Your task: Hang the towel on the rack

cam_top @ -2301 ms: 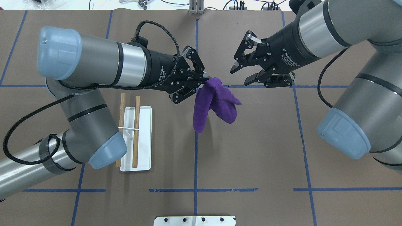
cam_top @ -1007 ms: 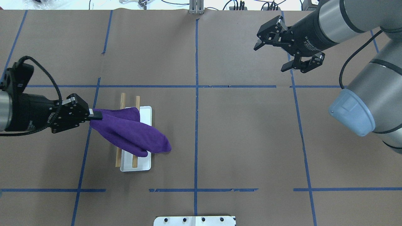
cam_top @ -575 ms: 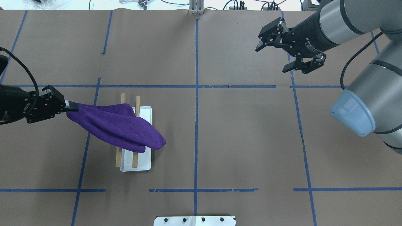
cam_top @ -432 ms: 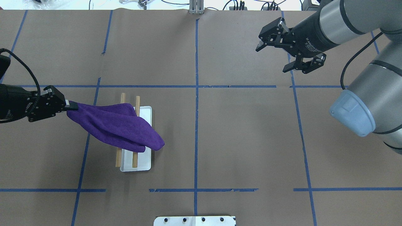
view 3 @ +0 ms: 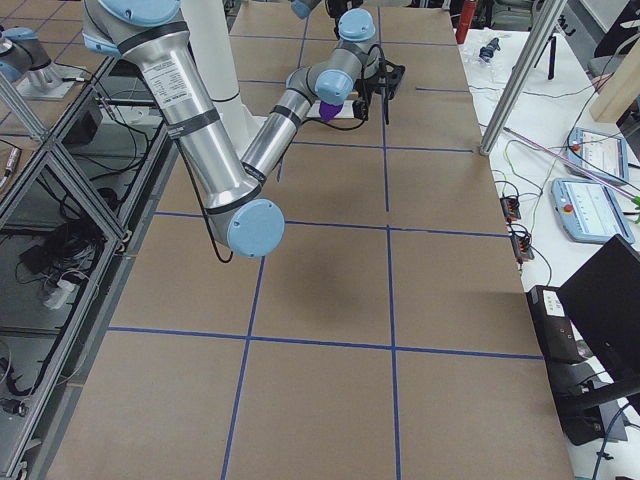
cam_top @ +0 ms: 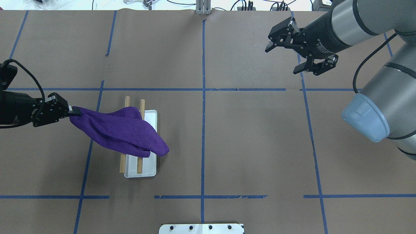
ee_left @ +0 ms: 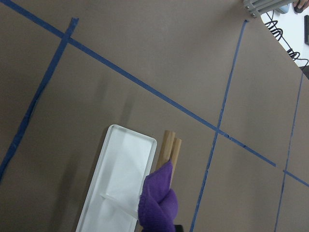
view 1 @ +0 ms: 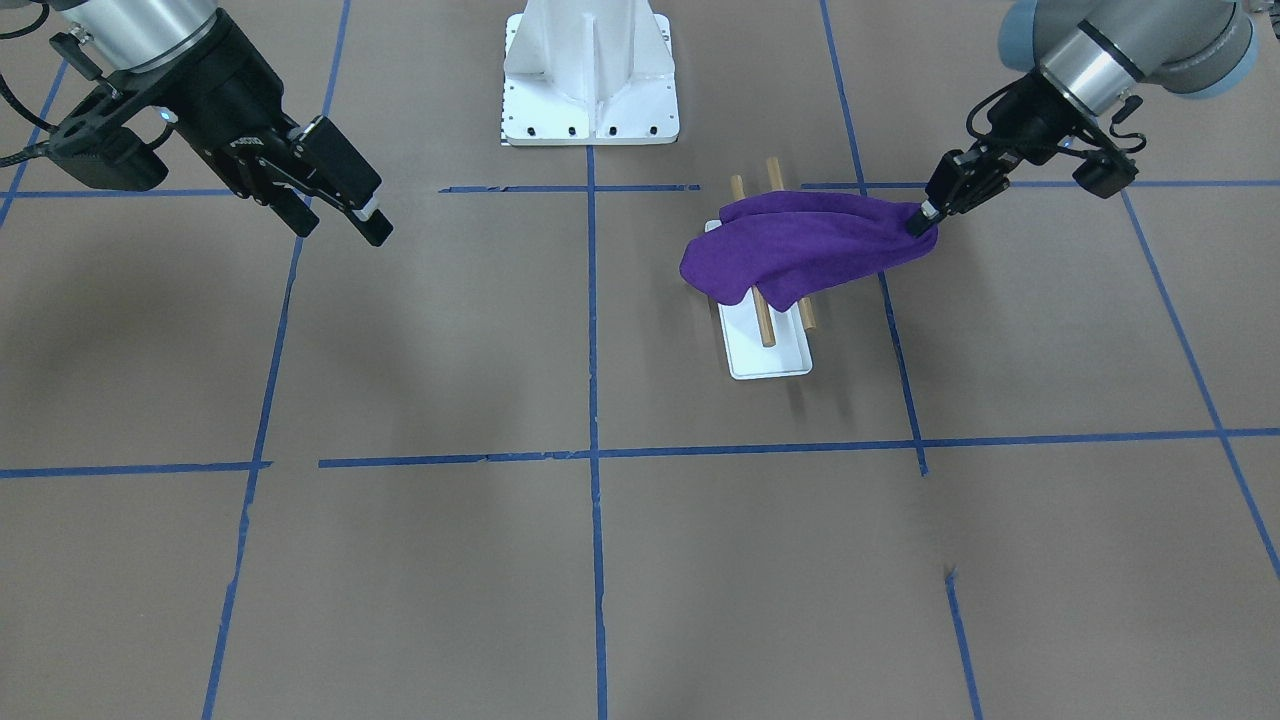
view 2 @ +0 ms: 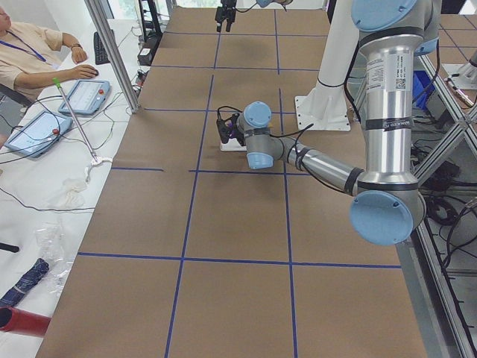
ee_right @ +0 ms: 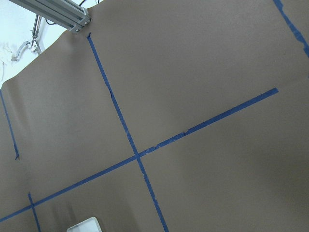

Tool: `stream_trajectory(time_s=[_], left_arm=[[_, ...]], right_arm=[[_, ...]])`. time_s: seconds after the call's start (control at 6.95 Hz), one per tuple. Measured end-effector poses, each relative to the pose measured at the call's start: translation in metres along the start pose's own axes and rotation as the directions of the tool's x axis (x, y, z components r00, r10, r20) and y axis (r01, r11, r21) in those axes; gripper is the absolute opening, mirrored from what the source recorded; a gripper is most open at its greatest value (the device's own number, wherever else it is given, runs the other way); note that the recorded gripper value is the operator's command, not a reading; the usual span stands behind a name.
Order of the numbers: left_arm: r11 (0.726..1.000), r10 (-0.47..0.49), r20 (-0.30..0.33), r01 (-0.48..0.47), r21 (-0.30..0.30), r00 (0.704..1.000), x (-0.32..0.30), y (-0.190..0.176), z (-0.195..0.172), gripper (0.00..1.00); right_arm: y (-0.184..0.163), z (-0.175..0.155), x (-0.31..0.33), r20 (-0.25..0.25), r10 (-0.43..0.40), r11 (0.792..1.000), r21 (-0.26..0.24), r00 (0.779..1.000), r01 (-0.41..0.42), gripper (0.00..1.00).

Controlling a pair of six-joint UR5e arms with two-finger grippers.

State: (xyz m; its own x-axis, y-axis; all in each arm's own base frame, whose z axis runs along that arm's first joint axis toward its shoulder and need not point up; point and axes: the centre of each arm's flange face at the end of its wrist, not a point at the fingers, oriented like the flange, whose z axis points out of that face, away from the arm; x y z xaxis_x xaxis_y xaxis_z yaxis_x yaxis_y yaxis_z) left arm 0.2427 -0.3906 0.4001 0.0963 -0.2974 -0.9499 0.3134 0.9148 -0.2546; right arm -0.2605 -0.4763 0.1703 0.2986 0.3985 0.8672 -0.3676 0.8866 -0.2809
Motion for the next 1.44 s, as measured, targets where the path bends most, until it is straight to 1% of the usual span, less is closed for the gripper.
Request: stream_trajectory(time_s=[0.29, 0.43, 0.58, 0.72, 0.86, 1.01, 1.15, 1.29, 1.44], left_arm=[[1.000, -0.009, 0.012, 0.009, 0.006, 1.000, -0.020, -0.008, 0.008, 1.00], [1.000, -0.013, 0.020, 0.012, 0.010, 1.000, -0.025, -0.010, 0.009, 1.00], [1.000, 0.014, 0.030, -0.015, 0.026, 0.999, -0.031, -0.018, 0.007, 1.00], [0.992, 0.105, 0.055, -0.108, 0.062, 0.993, -0.044, -0.036, -0.005, 1.00], [0.966, 0.228, 0.107, -0.238, 0.096, 0.968, -0.067, -0.056, -0.024, 1.00], [0.915, 0.362, 0.188, -0.387, 0.115, 0.913, -0.100, -0.079, -0.047, 1.00], [0.851, 0.470, 0.280, -0.514, 0.109, 0.837, -0.132, -0.102, -0.071, 1.00], [0.785, 0.547, 0.387, -0.615, 0.069, 0.742, -0.159, -0.131, -0.101, 1.00], [0.733, 0.594, 0.488, -0.680, -0.001, 0.640, -0.179, -0.163, -0.139, 1.00]], right_arm=[[-0.004, 0.000, 0.005, -0.007, 0.007, 1.000, 0.009, 1.000, -0.007, 1.00], [-0.012, 0.000, 0.015, -0.020, 0.008, 1.000, 0.021, 1.000, -0.008, 1.00], [-0.027, -0.001, 0.035, -0.049, -0.020, 0.999, 0.040, 0.999, 0.022, 1.00], [-0.049, -0.003, 0.064, -0.095, -0.085, 0.994, 0.056, 0.992, 0.091, 1.00], [-0.071, -0.005, 0.097, -0.148, -0.162, 0.983, 0.060, 0.976, 0.172, 1.00], [-0.093, -0.006, 0.133, -0.203, -0.237, 0.967, 0.048, 0.950, 0.251, 1.00], [-0.114, -0.009, 0.173, -0.260, -0.306, 0.946, 0.027, 0.916, 0.324, 1.00], [-0.140, -0.015, 0.215, -0.313, -0.371, 0.921, -0.001, 0.874, 0.390, 1.00], [-0.168, -0.022, 0.258, -0.358, -0.437, 0.891, -0.043, 0.825, 0.453, 1.00]])
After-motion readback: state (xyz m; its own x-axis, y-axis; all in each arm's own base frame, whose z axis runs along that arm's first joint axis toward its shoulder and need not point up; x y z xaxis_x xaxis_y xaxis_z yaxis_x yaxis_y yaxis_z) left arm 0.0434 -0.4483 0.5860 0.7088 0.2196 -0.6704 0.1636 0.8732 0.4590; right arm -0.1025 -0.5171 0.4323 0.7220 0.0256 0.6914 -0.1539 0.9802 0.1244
